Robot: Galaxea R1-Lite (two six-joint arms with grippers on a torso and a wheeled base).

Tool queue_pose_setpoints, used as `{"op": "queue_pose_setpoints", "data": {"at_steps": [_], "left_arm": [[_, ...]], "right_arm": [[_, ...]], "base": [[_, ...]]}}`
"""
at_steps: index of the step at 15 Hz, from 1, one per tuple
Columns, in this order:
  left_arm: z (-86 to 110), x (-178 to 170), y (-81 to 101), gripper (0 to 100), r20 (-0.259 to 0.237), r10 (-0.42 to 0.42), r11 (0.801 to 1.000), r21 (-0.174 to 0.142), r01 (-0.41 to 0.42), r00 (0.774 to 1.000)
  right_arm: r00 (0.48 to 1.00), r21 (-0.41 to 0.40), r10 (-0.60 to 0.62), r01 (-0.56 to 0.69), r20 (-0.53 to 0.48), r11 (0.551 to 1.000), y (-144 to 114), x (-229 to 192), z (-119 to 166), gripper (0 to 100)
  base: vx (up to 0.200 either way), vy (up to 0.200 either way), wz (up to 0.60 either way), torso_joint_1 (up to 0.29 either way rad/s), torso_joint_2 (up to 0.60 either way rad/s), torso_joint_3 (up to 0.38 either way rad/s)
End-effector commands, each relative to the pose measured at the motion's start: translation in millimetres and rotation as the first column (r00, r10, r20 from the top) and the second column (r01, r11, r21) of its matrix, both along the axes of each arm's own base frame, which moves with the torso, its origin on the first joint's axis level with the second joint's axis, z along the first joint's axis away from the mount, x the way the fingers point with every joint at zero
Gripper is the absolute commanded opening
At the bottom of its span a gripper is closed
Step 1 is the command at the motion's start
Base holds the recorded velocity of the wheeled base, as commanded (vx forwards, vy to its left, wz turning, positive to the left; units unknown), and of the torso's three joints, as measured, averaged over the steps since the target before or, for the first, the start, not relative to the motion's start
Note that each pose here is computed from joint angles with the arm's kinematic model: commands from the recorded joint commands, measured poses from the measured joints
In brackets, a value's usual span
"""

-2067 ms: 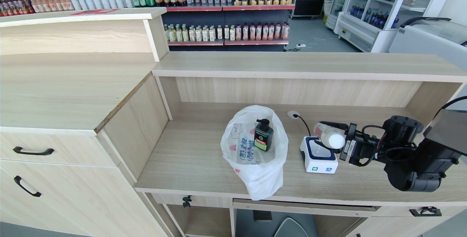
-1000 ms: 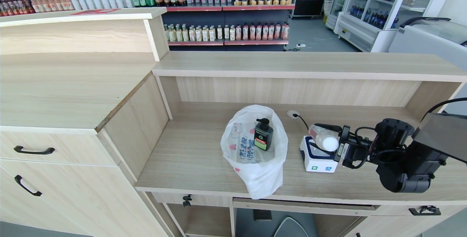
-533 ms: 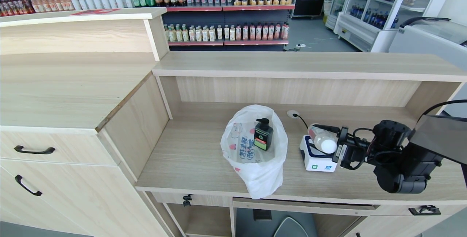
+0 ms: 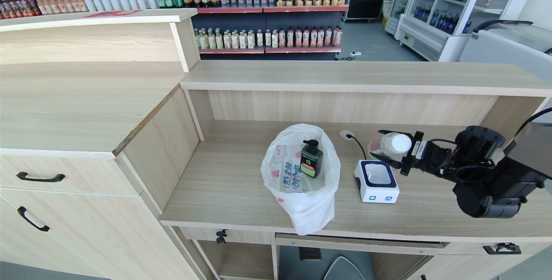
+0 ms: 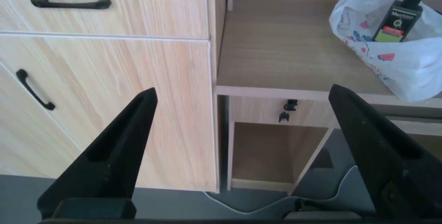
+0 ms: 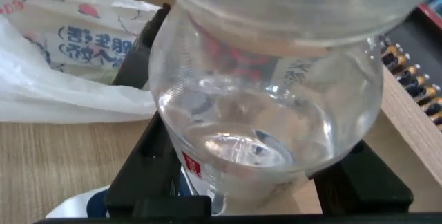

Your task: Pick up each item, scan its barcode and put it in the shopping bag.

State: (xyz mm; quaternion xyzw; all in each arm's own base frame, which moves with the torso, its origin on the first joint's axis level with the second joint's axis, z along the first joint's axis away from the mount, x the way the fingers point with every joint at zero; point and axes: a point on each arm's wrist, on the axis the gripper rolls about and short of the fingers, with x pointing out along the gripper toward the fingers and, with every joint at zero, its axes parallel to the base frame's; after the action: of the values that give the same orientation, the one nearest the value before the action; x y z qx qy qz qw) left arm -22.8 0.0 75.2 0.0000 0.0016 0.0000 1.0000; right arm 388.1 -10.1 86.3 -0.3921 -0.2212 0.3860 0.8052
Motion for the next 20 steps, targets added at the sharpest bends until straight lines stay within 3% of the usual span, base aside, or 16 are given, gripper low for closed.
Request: {"op": "queue_pose_setpoints", "data": {"at_steps": [1, 4, 6, 7, 14, 17, 20], "left_arm": [[0.0, 0, 0.0, 100, 0.000, 0.000, 1.000, 0.000, 0.000, 1.000], [0.0, 0, 0.0, 100, 0.000, 0.000, 1.000, 0.000, 0.000, 1.000], [0.0, 0, 0.0, 100, 0.000, 0.000, 1.000, 0.000, 0.000, 1.000], [0.1, 0, 0.0, 100, 0.002, 0.000, 1.000, 0.000, 0.000, 1.000], [0.0, 0, 0.0, 100, 0.000, 0.000, 1.000, 0.000, 0.000, 1.000], [0.0, 0, 0.0, 100, 0.000, 0.000, 1.000, 0.000, 0.000, 1.000], [0.0, 0, 0.0, 100, 0.000, 0.000, 1.000, 0.000, 0.000, 1.000]], "right_arm": [[0.987, 0.138, -0.154, 0.159, -0.044, 0.978, -30, -38, 71, 0], [0.924, 0.206, -0.364, 0.380, -0.116, 0.902, -59, -58, 96, 0], [0.820, 0.222, -0.548, 0.573, -0.168, 0.789, -72, -78, 99, 0], [0.792, 0.221, -0.584, 0.610, -0.178, 0.761, -76, -89, 98, 0], [0.798, 0.235, -0.585, 0.603, -0.147, 0.763, -71, -102, 111, 0], [0.844, 0.231, -0.519, 0.536, -0.136, 0.812, -58, -103, 115, 0], [0.909, 0.238, -0.403, 0.418, -0.112, 0.877, -17, -105, 123, 0]], "base": [[0.000, 0.000, 0.00, 0.000, 0.00, 0.000], [0.000, 0.000, 0.00, 0.000, 0.00, 0.000], [0.000, 0.000, 0.00, 0.000, 0.00, 0.000], [0.000, 0.000, 0.00, 0.000, 0.00, 0.000], [0.000, 0.000, 0.00, 0.000, 0.00, 0.000], [0.000, 0.000, 0.40, 0.003, 0.00, 0.002], [0.000, 0.000, 0.60, -0.002, 0.00, 0.002]]}}
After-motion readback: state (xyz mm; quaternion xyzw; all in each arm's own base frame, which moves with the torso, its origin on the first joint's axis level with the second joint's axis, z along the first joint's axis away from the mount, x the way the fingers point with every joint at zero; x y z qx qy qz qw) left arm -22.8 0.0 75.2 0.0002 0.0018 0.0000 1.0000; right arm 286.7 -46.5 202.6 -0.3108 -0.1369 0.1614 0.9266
